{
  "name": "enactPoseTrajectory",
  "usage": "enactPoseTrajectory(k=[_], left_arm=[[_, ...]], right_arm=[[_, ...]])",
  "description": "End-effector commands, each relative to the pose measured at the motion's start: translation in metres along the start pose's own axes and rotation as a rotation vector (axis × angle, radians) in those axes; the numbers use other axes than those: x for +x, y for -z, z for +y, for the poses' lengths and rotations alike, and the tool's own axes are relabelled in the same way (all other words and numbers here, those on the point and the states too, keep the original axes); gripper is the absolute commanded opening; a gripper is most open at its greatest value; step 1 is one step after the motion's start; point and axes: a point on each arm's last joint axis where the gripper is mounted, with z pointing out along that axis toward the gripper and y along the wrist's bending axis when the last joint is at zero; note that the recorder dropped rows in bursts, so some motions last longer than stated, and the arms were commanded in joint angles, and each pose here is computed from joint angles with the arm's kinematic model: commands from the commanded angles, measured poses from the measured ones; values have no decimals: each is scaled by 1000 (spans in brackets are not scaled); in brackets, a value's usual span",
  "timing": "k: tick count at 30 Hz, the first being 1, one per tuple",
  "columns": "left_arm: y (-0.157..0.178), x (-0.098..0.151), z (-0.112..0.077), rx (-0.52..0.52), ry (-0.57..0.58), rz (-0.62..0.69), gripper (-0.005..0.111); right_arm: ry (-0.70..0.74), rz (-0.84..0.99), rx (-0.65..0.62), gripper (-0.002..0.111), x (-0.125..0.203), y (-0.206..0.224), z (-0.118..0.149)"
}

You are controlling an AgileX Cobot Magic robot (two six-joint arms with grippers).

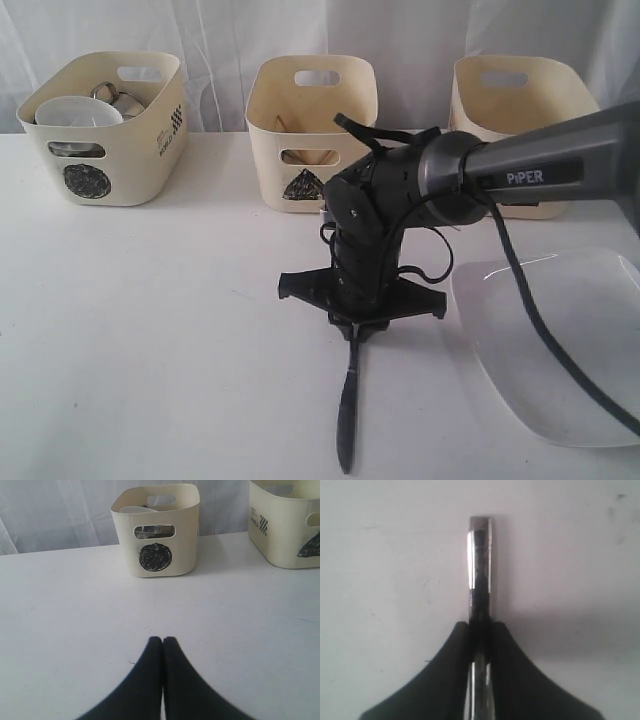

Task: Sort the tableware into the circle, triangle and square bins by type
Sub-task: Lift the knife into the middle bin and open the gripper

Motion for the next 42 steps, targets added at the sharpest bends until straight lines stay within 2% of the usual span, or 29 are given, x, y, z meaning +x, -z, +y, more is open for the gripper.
enactPoseTrajectory(k=[1,3,6,9,11,20,29,38,42], left_arm=[[0,1,-1,8,13,-4,0],[0,1,-1,8,13,-4,0],[0,1,-1,8,13,-4,0],[0,1,-1,8,13,-4,0],[0,1,-1,8,13,-4,0],[0,1,-1,8,13,-4,0],[0,1,-1,8,13,-4,0],[0,1,-1,8,13,-4,0],[0,1,-1,8,13,-4,0]], right_arm=[[29,5,-27,0,1,-5,2],[40,-28,-59,0,-2,6,3],[151,-125,-139,0,-8,35,7],[281,-279,-219,0,-15,73,9],[294,-364,-262,0,-19,90,7],[80,-643,-501,0,-56,138,-13],[-139,-854,-579,0,-115,151,-59],[-164,-958,-595,0,-195,131,-43],[-202,-998,-647,0,-218,118,-32]])
